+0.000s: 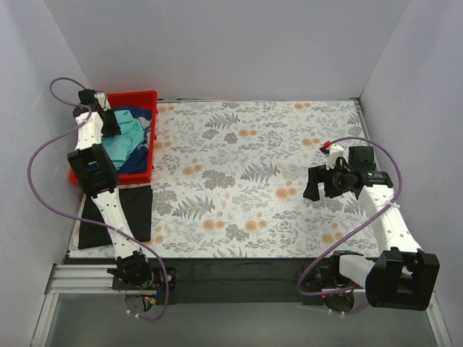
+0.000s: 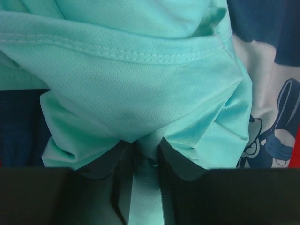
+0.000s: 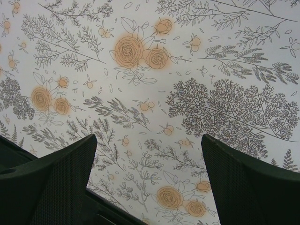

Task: Fold and stack the t-shirts
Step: Grab the tshirt from the pile, then move the tshirt to the center of the board

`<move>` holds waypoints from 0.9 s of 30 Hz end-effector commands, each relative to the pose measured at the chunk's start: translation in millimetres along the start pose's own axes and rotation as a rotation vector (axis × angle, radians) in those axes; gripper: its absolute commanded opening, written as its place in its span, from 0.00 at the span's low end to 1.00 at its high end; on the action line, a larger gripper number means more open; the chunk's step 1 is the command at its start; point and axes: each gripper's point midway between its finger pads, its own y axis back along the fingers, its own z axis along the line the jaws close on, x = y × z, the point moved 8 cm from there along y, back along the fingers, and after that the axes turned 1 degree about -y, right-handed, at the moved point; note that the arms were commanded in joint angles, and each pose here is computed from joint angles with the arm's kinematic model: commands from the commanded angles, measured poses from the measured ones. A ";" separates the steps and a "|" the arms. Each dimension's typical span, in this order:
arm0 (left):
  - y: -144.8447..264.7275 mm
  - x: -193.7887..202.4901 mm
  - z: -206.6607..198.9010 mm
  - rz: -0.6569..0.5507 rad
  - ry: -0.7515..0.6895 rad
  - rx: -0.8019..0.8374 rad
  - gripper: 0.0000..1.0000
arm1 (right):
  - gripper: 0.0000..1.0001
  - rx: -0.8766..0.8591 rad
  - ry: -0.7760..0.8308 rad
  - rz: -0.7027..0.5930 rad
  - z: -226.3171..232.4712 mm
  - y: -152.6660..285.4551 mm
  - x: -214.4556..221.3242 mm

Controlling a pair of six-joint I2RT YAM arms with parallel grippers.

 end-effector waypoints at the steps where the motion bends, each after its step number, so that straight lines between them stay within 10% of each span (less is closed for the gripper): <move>1: 45.0 -39.5 -9.1 -0.158 -0.028 0.025 0.20 | 0.98 -0.015 0.012 -0.027 -0.4 -1.4 -3.7; 3: 61.3 -50.1 -11.2 -0.205 -0.051 0.033 0.00 | 0.98 -0.013 0.017 -0.036 0.2 0.1 -4.9; 11: 170.0 -95.5 -46.2 -0.455 -0.195 0.182 0.00 | 0.98 -0.005 0.030 -0.063 1.6 4.6 -6.5; 18: 286.5 -80.9 -177.2 -0.661 -0.539 0.386 0.00 | 0.98 -0.020 0.034 -0.075 2.7 5.8 -8.2; 27: 391.4 -51.7 -281.1 -0.777 -0.492 0.850 0.00 | 0.98 -0.009 0.037 -0.097 2.5 10.6 -8.4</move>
